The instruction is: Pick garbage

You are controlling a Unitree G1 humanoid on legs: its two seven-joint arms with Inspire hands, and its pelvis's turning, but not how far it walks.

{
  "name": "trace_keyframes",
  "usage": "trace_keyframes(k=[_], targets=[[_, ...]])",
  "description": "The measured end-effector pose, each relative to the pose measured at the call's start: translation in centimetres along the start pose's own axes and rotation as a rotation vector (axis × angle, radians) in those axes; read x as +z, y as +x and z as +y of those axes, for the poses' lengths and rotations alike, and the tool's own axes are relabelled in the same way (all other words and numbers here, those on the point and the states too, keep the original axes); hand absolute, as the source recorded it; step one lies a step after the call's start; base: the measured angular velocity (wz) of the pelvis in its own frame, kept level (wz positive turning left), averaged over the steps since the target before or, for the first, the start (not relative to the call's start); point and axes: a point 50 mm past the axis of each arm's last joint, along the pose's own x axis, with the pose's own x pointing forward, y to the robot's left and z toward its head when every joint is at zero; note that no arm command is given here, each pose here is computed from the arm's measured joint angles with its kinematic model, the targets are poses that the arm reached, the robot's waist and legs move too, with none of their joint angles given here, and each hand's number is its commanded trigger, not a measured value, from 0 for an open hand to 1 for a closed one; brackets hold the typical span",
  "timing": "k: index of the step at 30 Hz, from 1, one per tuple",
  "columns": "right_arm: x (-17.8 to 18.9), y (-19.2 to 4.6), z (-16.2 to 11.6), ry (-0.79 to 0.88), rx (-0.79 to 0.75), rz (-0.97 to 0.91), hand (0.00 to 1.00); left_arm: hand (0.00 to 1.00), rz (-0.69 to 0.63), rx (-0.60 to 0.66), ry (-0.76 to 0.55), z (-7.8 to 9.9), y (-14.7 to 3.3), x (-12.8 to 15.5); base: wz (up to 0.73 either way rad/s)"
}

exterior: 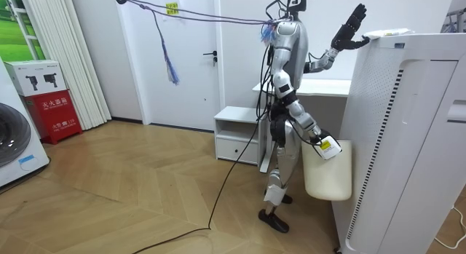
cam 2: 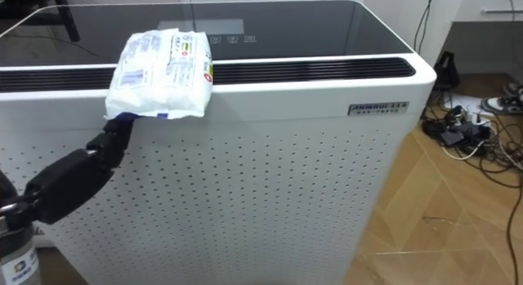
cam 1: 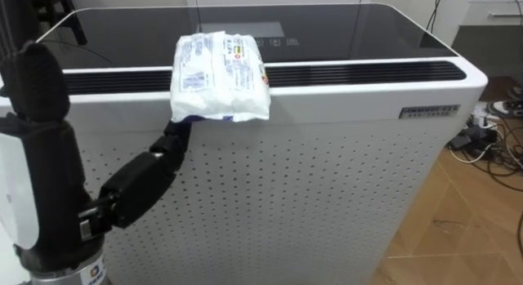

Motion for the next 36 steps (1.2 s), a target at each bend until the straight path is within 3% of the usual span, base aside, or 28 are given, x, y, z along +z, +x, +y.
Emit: trace_keyframes(k=[16, 17, 18, 29, 36], targets=[[-0.3, -0.2, 0.0, -0.009, 0.026, 0.015, 1.00, 0.03, -0.091, -0.102, 0.098, -0.8, -0.3, 0.4, -0.07], [-0.4, -0.2, -0.1, -0.010, 0.031, 0.019, 1.00, 0.38, -0.088, -0.102, 0.102, -0.8, -0.3, 0.4, 0.00], [-0.4, -0.2, -0.1, -0.010, 0.034, 0.023, 1.00, 1.00, -0.087, -0.103, 0.103, -0.8, -0.3, 0.4, 0.00], [-0.7, -0.3, -0.4, -0.003, 0.046, 0.054, 1.00, 1.00, -0.082, -0.195, 0.138, -1.4, -0.8, 0.3, 0.00], [-0.7, -0.3, -0.4, -0.006, 0.045, 0.056, 1.00, 1.00, -0.087, -0.177, 0.151, -1.5, -0.2, 0.2, -0.02]])
